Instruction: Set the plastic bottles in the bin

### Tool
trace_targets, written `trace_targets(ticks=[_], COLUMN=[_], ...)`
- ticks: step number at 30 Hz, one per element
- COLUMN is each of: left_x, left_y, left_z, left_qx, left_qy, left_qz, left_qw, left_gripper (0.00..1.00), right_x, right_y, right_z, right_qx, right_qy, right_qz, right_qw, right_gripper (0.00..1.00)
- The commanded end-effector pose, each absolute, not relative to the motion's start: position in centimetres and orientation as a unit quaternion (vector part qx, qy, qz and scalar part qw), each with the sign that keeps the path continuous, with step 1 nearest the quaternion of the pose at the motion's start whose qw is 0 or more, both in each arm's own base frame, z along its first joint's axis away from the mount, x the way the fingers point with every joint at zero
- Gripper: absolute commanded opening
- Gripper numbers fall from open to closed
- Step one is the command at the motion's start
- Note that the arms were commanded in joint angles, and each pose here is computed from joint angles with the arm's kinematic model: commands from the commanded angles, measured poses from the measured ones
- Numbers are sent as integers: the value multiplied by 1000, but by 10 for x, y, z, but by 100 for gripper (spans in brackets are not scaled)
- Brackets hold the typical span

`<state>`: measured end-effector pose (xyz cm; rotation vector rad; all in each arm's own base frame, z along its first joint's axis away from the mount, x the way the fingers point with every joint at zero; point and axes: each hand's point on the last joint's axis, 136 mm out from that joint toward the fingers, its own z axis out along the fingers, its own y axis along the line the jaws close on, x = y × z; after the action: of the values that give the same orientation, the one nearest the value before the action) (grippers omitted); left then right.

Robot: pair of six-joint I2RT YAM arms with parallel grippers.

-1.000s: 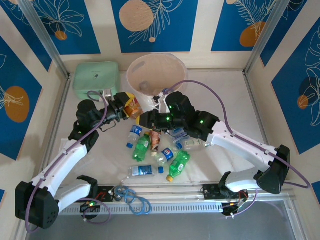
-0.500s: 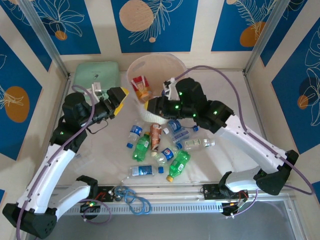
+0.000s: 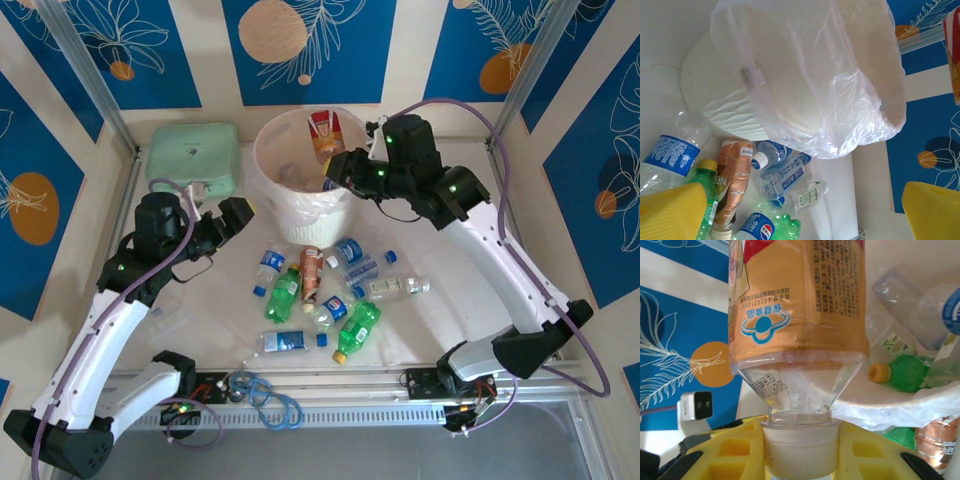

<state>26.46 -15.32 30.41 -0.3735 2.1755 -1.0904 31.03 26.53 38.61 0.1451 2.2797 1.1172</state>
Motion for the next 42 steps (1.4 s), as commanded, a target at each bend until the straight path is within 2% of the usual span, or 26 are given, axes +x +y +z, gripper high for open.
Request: trace_targets(ticks=[1,4,11,14,20,25,35,42], left_x=[262,262,262,261,259,257,252,247], left_y=[-149,-149,-152,-152,-151,-149,-144,-143], left_z=[307,306,303,302,299,290,263,243], left_qx=[-133,-131,-128,-127,-125,-125,-131,-133], left_qy=[836,837,837,838,841,850,867,878], left_qz=[-406,-406,-411,-410,-406,-393,-369,-357], left_qw=[343,343,338,336,335,327,309,289], left_gripper=[100,100,100,100,98,95,91,89], right_x=[314,319,325,323,308,284,231,204], right_y=[260,258,252,249,241,224,170,137], right_z=[389,386,392,398,405,389,308,245], right_qx=[51,56,60,58,53,56,135,201], right_qy=[861,863,864,862,862,876,904,929], right_qz=[414,410,404,404,392,350,272,199], right_qw=[292,290,295,302,318,327,301,239], right_gripper=[16,22,51,55,56,56,57,56])
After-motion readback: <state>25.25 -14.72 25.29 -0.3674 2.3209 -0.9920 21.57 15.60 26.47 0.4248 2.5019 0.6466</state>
